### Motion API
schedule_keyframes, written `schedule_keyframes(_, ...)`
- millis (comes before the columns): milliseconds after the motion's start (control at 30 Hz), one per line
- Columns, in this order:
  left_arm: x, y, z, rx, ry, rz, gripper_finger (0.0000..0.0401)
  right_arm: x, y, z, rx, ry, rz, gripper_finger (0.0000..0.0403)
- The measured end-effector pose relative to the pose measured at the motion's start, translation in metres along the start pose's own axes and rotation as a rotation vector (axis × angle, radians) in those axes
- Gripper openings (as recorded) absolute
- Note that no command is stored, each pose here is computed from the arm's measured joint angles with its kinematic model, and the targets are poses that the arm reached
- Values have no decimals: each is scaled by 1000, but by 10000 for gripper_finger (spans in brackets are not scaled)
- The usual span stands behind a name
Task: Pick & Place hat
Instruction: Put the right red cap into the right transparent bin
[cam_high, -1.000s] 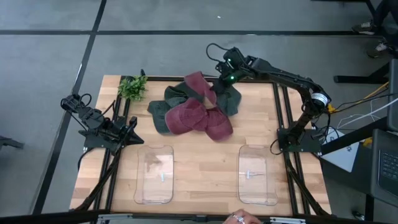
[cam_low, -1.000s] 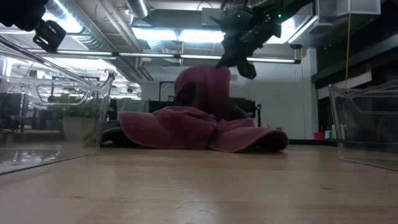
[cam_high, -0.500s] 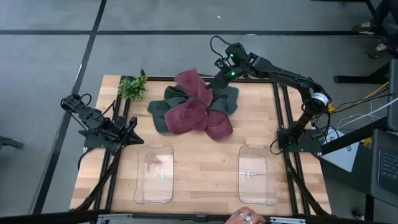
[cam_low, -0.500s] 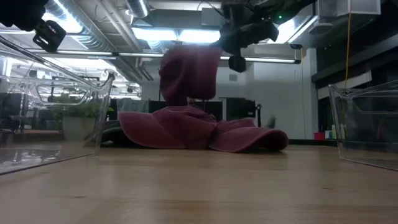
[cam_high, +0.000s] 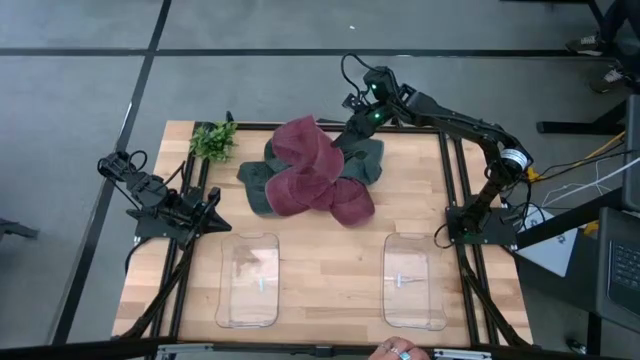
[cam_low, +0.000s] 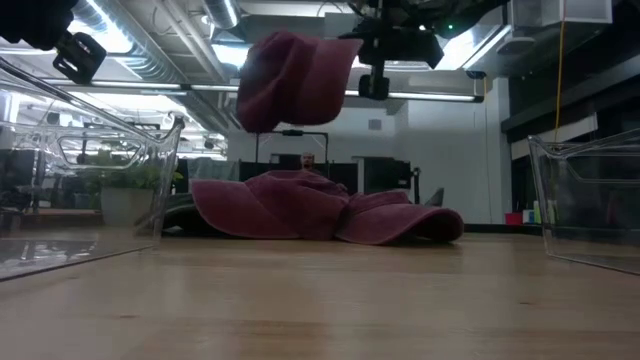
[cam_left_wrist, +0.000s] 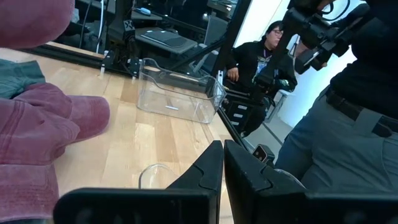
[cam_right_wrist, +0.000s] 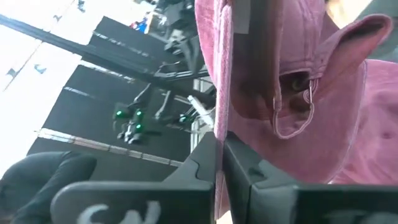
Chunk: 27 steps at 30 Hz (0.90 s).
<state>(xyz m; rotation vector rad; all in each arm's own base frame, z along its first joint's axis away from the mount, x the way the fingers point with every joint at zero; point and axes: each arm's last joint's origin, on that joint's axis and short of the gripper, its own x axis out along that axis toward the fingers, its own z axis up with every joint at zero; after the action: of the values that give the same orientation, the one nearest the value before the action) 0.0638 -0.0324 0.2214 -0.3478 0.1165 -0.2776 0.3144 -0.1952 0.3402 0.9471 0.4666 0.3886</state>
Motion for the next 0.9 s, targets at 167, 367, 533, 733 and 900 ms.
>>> schedule_keyframes(167,0,0,0,0,0,0,9,2,4,0,-29,12,35,12)
schedule_keyframes(367,0,0,0,0,1,0,12,5,19,-2,-79,29,82,12)
schedule_keyframes(533,0,0,0,0,0,0,12,6,31,-6,-92,41,94,12)
schedule_keyframes(733,0,0,0,0,0,0,12,5,51,-13,-117,53,111,12)
schedule_keyframes(900,0,0,0,0,0,0,12,5,73,-22,-154,89,166,12)
